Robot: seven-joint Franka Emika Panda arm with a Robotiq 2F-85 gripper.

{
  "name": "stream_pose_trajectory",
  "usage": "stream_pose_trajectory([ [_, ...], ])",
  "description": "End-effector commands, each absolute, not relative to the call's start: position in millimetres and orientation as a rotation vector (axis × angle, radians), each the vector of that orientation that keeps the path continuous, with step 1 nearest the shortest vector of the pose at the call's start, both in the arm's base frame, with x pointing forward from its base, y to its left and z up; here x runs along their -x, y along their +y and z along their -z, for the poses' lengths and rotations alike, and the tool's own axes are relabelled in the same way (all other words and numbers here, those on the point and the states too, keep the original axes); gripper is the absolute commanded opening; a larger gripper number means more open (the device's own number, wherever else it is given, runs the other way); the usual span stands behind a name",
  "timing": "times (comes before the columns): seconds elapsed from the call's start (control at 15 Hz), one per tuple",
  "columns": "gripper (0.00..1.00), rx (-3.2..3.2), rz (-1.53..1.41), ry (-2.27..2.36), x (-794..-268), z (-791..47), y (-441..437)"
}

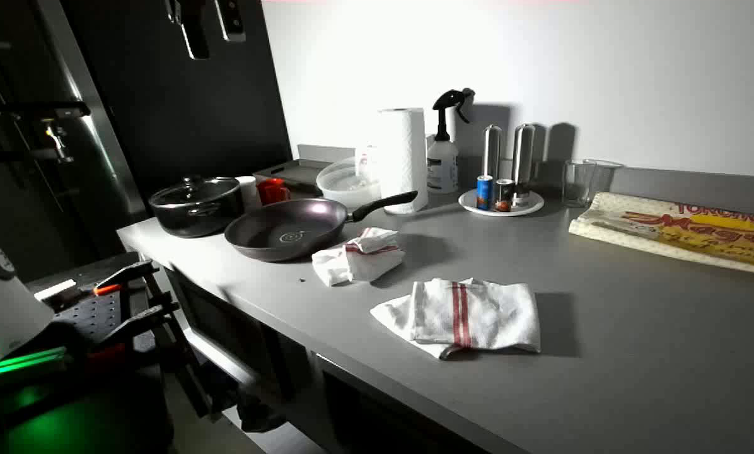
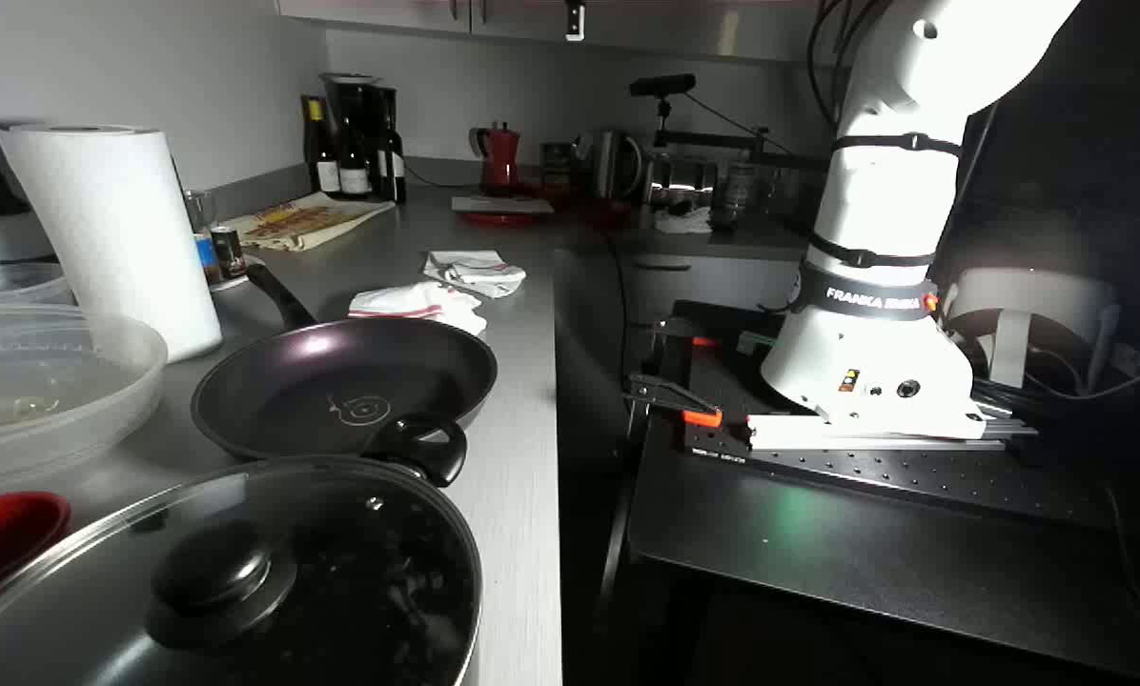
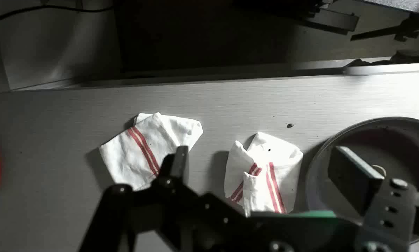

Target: Use the towel to wipe the pan

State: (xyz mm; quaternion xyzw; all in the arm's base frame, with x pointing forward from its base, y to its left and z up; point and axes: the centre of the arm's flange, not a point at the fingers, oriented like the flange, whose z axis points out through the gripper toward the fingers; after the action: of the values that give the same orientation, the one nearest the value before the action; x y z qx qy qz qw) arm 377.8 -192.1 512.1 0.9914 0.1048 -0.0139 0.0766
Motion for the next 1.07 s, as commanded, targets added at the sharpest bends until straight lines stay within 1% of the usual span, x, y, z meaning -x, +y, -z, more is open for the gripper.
stream_pose_trajectory([
  [0.0,1.00,-2.971,0.042,0.314,-377.8,-512.1,-192.1],
  [0.27,1.00,-2.971,0.047,0.319,-381.6,-511.6,-191.4],
  [0.47,1.00,-2.972,0.045,0.346,-413.7,-503.7,-188.9],
  [1.0,1.00,-3.010,-0.099,0.410,-499.5,-462.1,-184.4],
])
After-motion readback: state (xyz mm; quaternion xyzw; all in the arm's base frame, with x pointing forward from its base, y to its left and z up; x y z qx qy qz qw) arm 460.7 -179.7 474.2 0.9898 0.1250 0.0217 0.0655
